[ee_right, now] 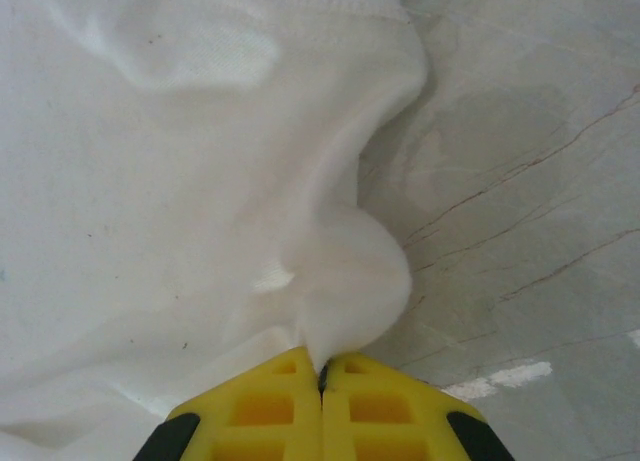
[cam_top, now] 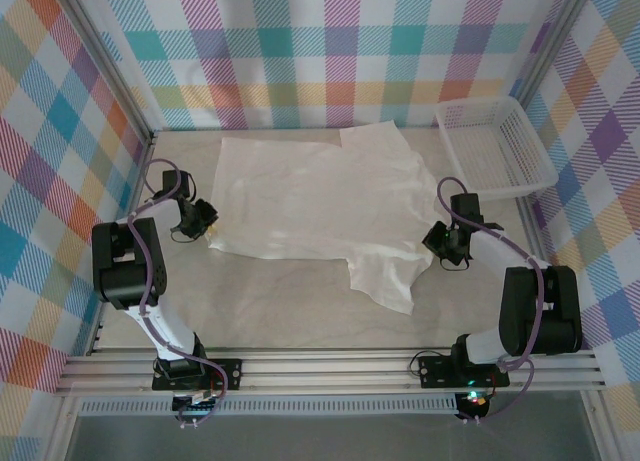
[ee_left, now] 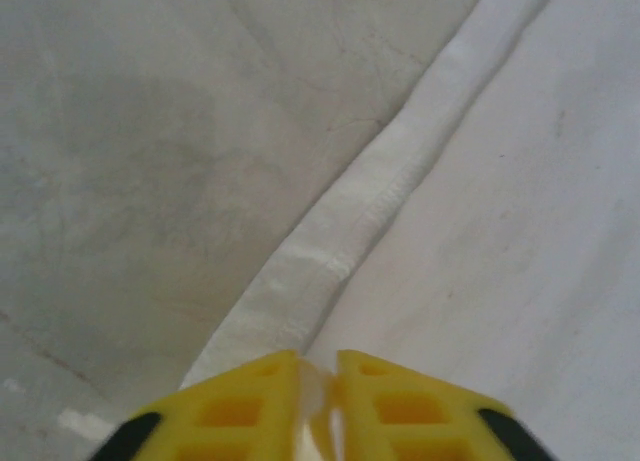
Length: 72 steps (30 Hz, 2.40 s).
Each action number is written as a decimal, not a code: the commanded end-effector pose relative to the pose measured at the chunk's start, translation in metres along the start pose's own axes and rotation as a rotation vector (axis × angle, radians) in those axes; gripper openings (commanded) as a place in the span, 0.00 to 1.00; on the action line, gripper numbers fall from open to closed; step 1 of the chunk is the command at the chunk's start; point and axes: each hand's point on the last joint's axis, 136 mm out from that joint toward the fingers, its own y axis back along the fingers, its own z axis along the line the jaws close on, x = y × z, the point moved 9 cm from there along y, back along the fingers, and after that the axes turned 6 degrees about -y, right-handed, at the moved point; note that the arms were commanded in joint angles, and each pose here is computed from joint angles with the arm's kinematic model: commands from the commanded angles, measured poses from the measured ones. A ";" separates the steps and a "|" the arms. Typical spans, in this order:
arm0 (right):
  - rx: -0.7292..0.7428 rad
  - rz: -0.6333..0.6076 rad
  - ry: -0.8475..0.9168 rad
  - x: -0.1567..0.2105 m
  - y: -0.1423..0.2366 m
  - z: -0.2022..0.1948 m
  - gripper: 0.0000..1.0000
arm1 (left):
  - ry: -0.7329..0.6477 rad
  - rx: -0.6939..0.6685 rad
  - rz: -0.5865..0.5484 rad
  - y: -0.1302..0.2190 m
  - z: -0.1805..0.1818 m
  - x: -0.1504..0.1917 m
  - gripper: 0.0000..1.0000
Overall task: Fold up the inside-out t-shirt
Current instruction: Fold the T-shirt at the center of the table.
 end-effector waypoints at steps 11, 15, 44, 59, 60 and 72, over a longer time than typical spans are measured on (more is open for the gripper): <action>0.041 -0.104 0.030 -0.003 0.035 -0.007 0.00 | 0.004 -0.037 -0.116 0.084 -0.005 0.004 0.00; 0.065 -0.107 0.032 0.010 0.043 -0.019 0.00 | 0.030 -0.036 -0.141 0.116 0.008 0.035 0.00; -0.046 -0.155 0.012 -0.036 0.048 0.029 0.00 | 0.036 0.022 -0.171 0.108 -0.006 0.032 0.00; -0.021 -0.141 0.011 -0.070 0.013 0.050 0.00 | -0.001 -0.134 -0.119 0.056 -0.006 0.006 0.00; -0.013 -0.133 0.014 -0.072 0.006 0.050 0.00 | 0.001 -0.137 -0.107 0.050 -0.005 0.006 0.00; 0.022 -0.113 0.046 -0.071 0.013 0.047 0.40 | -0.045 -0.032 -0.167 0.059 -0.022 -0.008 0.47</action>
